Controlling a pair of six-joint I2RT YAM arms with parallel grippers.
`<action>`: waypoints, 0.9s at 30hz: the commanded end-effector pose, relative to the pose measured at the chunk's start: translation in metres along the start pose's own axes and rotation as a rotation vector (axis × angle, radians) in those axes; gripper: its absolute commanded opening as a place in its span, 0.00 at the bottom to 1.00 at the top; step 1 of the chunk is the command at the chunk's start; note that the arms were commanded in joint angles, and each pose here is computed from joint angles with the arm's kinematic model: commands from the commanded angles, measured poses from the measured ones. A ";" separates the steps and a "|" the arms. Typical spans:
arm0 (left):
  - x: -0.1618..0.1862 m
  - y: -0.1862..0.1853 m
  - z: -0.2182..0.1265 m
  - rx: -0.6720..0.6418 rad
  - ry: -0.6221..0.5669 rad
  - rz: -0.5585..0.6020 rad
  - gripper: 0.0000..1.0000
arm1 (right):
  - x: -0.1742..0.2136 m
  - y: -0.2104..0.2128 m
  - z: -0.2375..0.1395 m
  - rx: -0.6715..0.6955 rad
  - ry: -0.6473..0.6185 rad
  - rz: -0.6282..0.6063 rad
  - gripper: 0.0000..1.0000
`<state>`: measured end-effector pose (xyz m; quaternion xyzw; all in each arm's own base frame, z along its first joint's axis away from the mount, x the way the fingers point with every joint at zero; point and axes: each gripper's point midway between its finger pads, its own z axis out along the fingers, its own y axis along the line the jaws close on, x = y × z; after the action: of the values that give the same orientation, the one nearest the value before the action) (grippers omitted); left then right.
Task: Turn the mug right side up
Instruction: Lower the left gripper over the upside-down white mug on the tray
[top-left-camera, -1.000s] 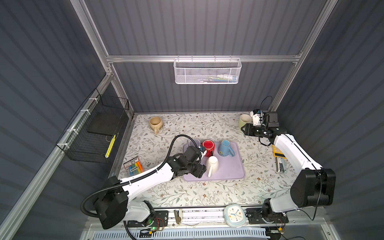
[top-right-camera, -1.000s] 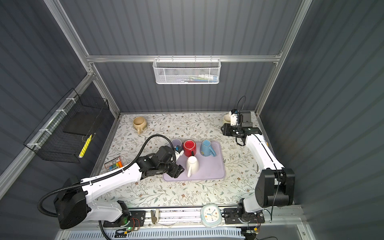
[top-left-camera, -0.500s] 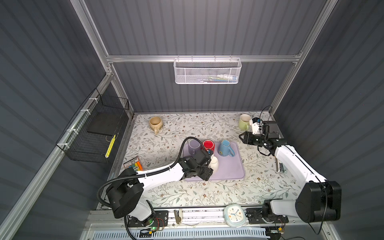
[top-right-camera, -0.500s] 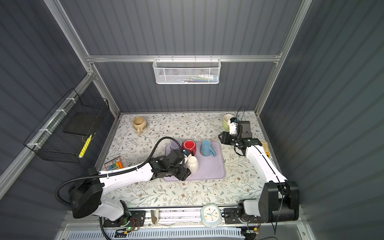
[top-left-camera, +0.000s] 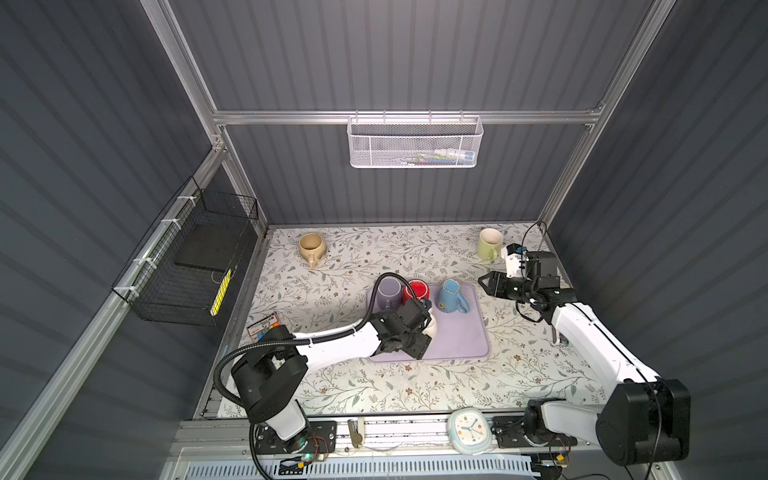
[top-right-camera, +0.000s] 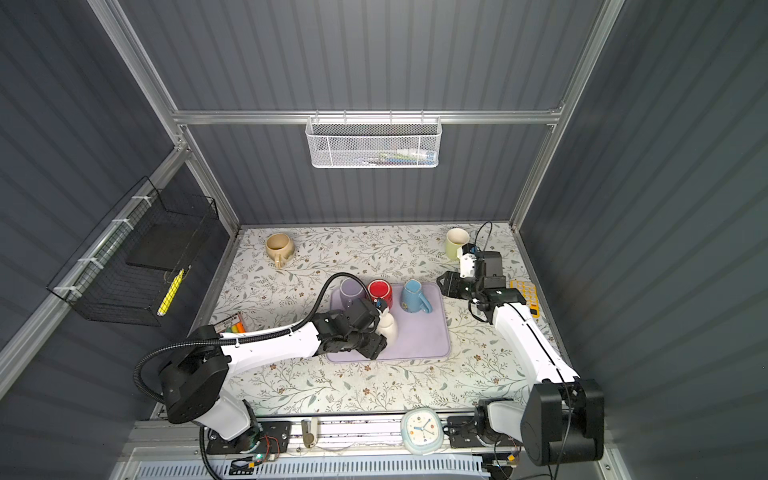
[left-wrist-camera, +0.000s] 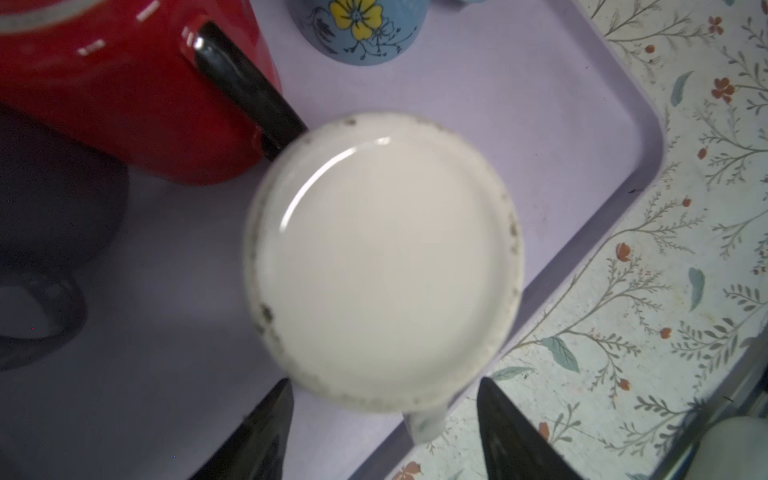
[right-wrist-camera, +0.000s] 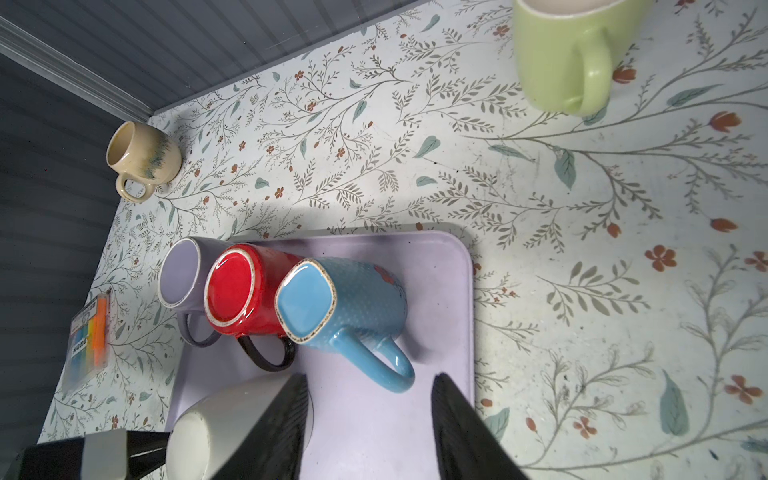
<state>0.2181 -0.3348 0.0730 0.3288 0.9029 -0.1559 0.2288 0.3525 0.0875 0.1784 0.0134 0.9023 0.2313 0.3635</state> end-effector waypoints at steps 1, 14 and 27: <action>-0.005 0.002 0.002 -0.029 -0.001 -0.025 0.70 | 0.003 0.000 -0.001 0.006 -0.004 0.007 0.51; 0.008 0.002 0.021 -0.031 0.034 -0.039 0.65 | 0.005 -0.006 0.009 0.016 0.008 0.013 0.51; 0.016 0.003 0.030 -0.059 0.053 -0.016 0.60 | 0.007 -0.010 0.016 0.024 0.023 0.014 0.51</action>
<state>0.2175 -0.3359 0.0401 0.3203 0.9150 -0.1273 0.2096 0.3577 0.0860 0.1611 0.0224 0.9090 0.2259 0.3495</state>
